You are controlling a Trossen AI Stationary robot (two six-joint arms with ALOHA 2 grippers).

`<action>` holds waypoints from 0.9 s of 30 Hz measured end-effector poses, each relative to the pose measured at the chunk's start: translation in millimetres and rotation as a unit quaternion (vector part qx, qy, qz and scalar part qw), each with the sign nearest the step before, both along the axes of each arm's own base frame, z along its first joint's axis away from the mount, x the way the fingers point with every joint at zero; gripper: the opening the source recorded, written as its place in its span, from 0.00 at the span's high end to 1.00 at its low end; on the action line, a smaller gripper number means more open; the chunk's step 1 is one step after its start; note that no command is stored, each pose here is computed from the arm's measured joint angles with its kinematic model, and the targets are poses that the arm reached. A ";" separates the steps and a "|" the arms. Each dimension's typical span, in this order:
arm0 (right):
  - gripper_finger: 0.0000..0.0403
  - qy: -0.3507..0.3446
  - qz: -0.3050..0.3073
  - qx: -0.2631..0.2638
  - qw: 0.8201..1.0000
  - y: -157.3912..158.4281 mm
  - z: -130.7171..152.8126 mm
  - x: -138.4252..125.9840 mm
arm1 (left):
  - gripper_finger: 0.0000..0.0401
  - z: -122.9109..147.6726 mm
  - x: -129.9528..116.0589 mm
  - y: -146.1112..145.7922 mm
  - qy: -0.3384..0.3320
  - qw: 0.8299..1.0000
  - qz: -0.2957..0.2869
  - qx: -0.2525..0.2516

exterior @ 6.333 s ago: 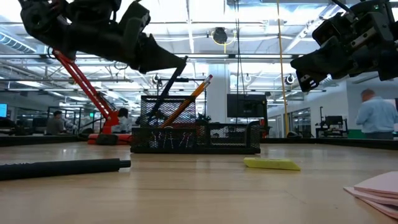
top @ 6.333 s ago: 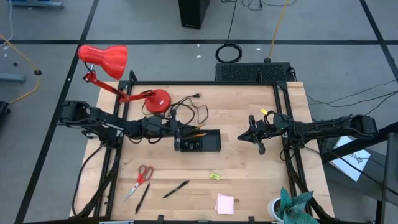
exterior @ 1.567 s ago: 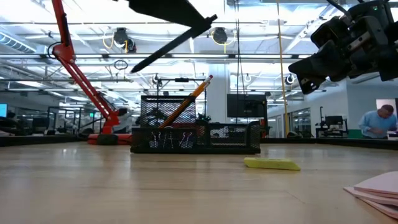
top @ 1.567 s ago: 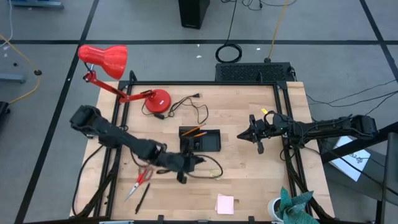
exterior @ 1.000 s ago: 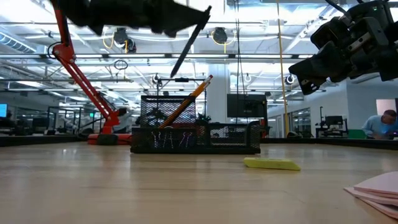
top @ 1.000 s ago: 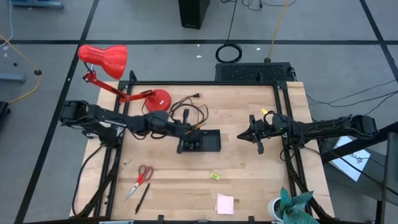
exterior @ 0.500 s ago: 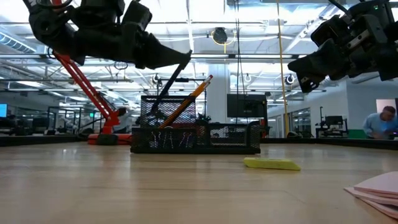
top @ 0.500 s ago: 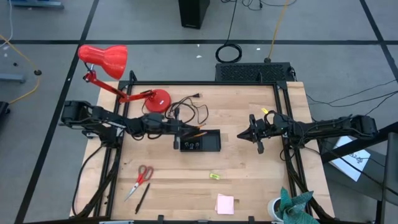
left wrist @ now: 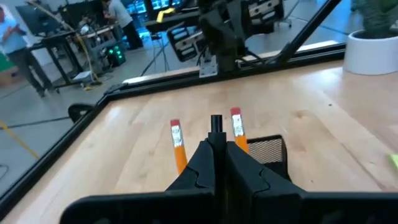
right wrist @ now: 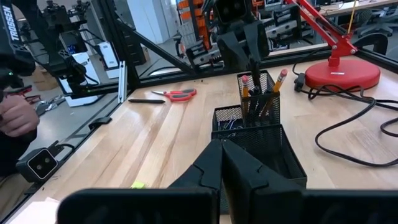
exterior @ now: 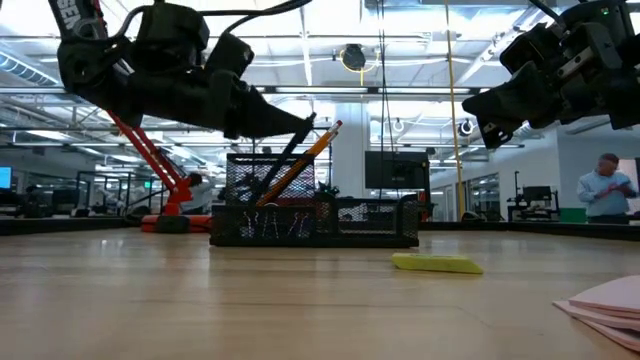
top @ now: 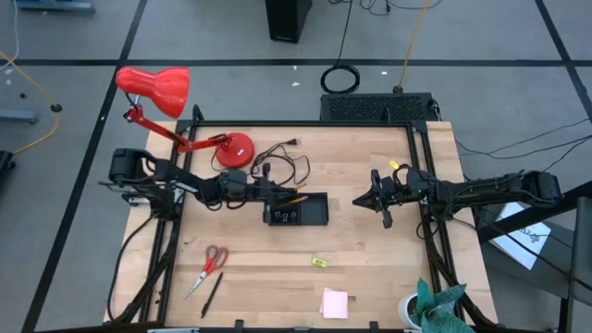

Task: Pick and place office supplies into organizer
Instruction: Put the black pen into the desk organizer

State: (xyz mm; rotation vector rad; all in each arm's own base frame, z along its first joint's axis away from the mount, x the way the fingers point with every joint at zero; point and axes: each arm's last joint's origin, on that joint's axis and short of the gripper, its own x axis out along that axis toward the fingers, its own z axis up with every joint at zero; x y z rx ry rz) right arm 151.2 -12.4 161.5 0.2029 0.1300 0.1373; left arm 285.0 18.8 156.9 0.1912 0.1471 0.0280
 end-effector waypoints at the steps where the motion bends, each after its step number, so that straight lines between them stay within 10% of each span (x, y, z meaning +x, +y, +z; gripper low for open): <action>1: 0.99 0.000 0.000 0.000 1.000 0.0 0.0 0.0 | 0.98 -0.9 0.4 0.1 0.000 1.000 0.005 -0.001; 12: 0.99 0.004 0.001 0.000 1.000 0.1 -0.8 -0.1 | 0.98 -14.2 2.4 2.6 0.024 0.998 0.045 -0.025; 27: 0.99 0.004 0.001 0.003 1.000 0.1 -0.8 -0.1 | 0.74 -15.2 3.4 1.5 0.023 0.997 0.050 -0.047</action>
